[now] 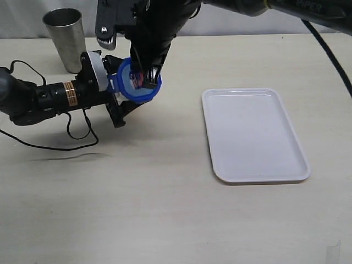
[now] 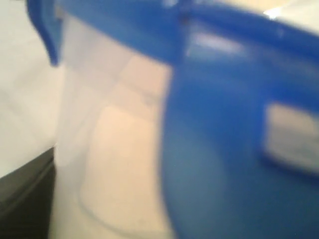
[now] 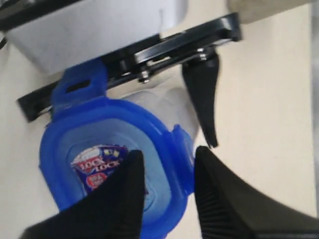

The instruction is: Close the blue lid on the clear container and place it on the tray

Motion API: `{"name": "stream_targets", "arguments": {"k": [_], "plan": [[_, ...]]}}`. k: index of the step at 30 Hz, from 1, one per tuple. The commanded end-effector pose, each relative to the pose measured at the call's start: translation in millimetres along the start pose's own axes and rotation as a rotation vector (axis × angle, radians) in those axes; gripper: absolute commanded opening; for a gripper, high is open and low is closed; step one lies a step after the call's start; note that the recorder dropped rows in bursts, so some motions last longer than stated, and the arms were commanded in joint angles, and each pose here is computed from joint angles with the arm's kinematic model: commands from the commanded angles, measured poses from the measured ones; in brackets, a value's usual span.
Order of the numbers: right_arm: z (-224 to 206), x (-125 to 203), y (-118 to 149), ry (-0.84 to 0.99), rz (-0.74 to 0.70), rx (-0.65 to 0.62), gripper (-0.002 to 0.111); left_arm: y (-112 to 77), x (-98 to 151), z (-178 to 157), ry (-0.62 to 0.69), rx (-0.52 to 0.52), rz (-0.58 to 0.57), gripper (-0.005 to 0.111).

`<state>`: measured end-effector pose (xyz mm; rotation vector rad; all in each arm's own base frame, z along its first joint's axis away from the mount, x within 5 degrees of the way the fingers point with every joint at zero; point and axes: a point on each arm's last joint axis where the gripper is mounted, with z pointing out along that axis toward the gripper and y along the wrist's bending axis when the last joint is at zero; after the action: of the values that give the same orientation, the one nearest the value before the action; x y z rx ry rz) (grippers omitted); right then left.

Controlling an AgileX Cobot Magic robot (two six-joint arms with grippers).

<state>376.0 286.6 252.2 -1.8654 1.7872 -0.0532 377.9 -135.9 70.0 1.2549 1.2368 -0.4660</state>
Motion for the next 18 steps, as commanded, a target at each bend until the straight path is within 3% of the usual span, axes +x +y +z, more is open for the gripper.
{"name": "stream_targets", "arguments": {"k": [1, 8, 12, 16, 18], "plan": [[0, 20, -17, -0.001, 0.176, 0.083, 0.019, -1.8, -6, 2, -0.052, -0.010, -0.263, 0.000], [-32, 22, -32, -0.086, 0.430, 0.172, 0.026, 2.8, -14, 2, -0.064, -0.013, -0.376, 0.000], [-42, 12, -25, -0.173, 0.599, 0.061, 0.021, 7.9, -22, 0, -0.059, -0.011, -0.426, 0.000], [-30, 11, -14, -0.157, 0.658, -0.068, 0.005, 7.8, -24, 0, -0.056, 0.001, -0.432, 0.000], [-17, 16, -11, -0.118, 0.664, -0.097, 0.005, 7.0, -25, 0, -0.055, 0.019, -0.426, 0.000]]}}
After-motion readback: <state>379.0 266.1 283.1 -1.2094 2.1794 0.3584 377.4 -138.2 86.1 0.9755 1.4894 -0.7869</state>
